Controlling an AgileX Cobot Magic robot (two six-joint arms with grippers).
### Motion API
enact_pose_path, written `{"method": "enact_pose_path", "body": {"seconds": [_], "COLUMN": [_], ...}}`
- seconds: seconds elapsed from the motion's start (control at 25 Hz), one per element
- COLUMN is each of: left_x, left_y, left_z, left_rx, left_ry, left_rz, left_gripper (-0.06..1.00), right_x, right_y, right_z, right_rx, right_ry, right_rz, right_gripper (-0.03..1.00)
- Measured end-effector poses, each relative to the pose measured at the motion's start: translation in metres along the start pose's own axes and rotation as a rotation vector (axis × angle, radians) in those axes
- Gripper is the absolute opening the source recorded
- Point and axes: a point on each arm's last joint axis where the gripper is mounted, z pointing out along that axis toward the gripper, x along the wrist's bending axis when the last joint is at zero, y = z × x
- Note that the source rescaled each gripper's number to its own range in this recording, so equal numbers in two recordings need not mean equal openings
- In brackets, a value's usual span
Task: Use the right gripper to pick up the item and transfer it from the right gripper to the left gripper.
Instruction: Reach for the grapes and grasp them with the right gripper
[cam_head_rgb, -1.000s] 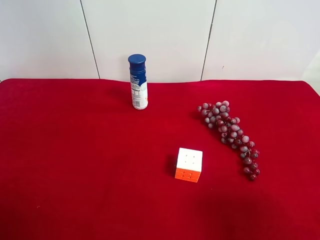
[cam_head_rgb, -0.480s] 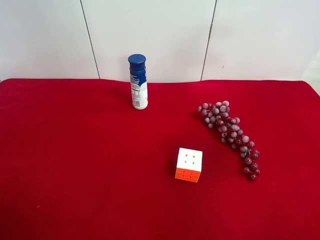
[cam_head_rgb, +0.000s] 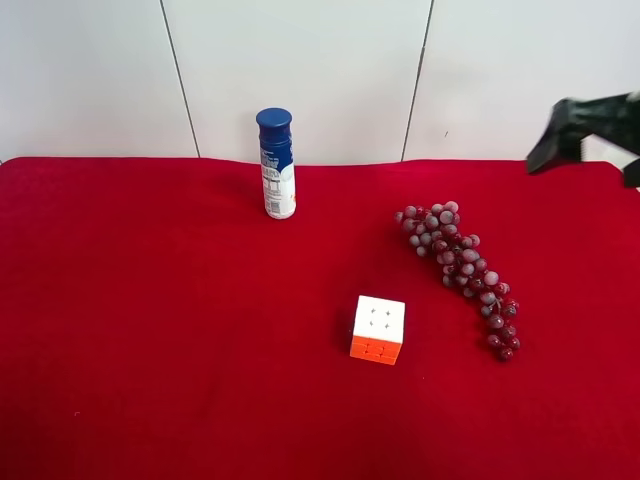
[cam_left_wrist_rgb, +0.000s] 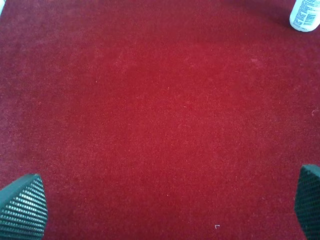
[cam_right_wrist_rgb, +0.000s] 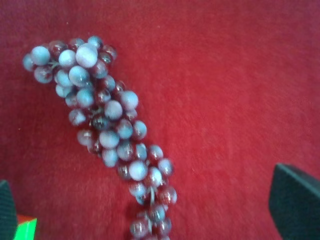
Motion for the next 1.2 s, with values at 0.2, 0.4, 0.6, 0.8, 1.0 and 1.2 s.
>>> {"method": "enact_pose_path", "body": {"seconds": [0.2, 0.4, 0.6, 0.8, 1.0, 1.2], "left_x": [0.000, 0.000, 0.000, 0.000, 0.000, 0.000], "left_y": [0.000, 0.000, 0.000, 0.000, 0.000, 0.000], "left_z": [0.000, 0.000, 0.000, 0.000, 0.000, 0.000], "left_rx": [0.000, 0.000, 0.000, 0.000, 0.000, 0.000], "left_ry": [0.000, 0.000, 0.000, 0.000, 0.000, 0.000], "left_rz": [0.000, 0.000, 0.000, 0.000, 0.000, 0.000], "left_gripper": [1.00, 1.00, 1.00, 1.00, 1.00, 1.00], "right_x": [-0.005, 0.013, 0.034, 0.044, 0.047, 0.047], "right_y": [0.000, -0.007, -0.017, -0.016, -0.010, -0.011], "right_z": [0.059, 0.109, 0.142, 0.168, 0.184, 0.185], "right_rx": [0.097, 0.143, 0.158, 0.199, 0.232, 0.254], "right_ry": [0.001, 0.045, 0.067, 0.076, 0.086, 0.089], "right_rz": [-0.010, -0.068, -0.102, -0.115, -0.100, -0.101], "right_gripper": [1.00, 1.00, 1.00, 1.00, 1.00, 1.00]}}
